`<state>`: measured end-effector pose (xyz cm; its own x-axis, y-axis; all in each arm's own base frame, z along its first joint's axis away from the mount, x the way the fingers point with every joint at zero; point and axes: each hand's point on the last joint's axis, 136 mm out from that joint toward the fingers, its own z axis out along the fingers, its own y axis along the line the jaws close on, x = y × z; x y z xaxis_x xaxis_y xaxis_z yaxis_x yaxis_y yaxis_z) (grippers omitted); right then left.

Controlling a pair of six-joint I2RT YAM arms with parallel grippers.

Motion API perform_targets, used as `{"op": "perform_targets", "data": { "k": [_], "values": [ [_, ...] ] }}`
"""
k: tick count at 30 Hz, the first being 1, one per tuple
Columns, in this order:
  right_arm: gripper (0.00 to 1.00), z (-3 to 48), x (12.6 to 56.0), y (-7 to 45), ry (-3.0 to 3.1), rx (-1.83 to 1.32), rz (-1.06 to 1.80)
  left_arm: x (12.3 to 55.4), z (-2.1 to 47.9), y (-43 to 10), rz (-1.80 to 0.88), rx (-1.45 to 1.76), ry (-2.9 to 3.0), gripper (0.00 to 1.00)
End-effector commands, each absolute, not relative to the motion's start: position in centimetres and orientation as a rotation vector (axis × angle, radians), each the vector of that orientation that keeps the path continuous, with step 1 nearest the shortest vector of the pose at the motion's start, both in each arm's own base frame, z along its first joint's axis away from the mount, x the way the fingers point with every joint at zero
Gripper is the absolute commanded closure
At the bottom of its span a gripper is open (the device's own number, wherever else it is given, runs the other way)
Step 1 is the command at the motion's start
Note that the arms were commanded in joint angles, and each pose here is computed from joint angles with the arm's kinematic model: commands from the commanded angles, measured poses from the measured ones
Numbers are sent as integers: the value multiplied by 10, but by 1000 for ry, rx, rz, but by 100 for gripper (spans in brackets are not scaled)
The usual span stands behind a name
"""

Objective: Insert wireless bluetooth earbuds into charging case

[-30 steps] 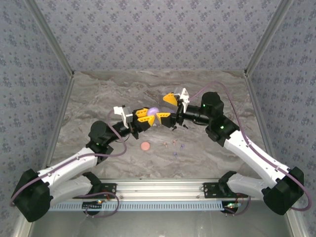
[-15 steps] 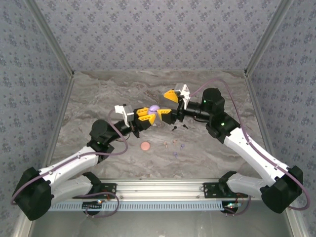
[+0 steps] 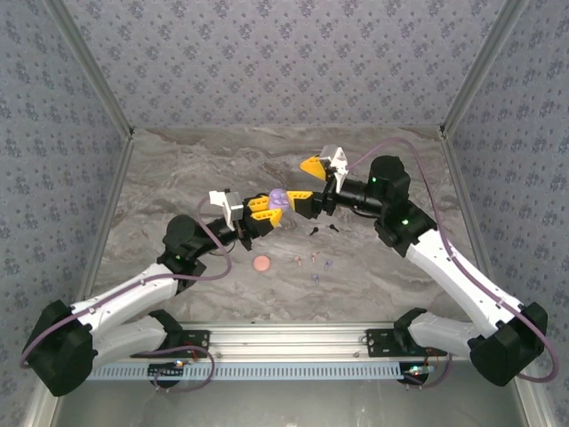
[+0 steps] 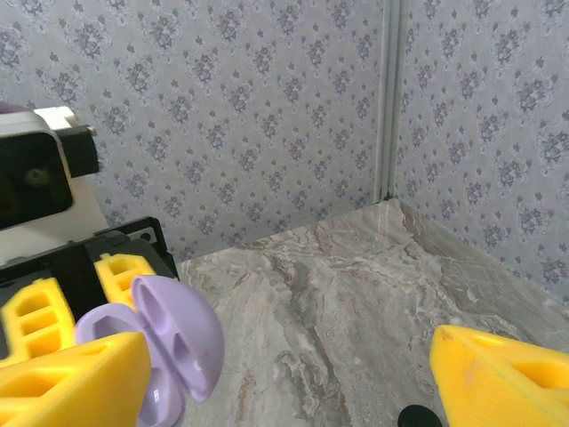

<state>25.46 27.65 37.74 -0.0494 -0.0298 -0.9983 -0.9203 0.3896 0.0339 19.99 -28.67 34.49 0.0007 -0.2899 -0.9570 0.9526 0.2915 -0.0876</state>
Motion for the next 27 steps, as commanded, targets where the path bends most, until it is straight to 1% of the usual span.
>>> {"op": "perform_targets", "data": {
  "k": [1, 4, 6, 7, 13, 16, 18, 21, 27],
  "values": [
    [15, 390, 236, 257, 1417, -875, 903, 196, 360, -286, -1122, 761, 1098, 100],
    [16, 367, 241, 239, 1568, -780, 838, 194, 358, -285, -1117, 764, 1100, 100],
    [17, 341, 247, 225, 1730, -695, 779, 193, 355, -284, -1110, 768, 1103, 100],
    [18, 320, 251, 217, 1843, -639, 744, 193, 354, -283, -1105, 769, 1105, 100],
    [29, 209, 246, 173, 2391, -368, 513, 188, 351, -276, -1067, 776, 1112, 100],
    [34, 174, 240, 163, 2544, -292, 415, 185, 349, -273, -1059, 779, 1117, 100],
    [36, 154, 239, 163, 2606, -261, 376, 184, 348, -271, -1057, 776, 1119, 100],
    [39, 127, 237, 177, 2669, -241, 393, 183, 347, -269, -1053, 777, 1124, 100],
    [47, 85, 218, 204, 2833, -337, 326, 179, 349, -264, -1040, 775, 1114, 100]
  ]
}}
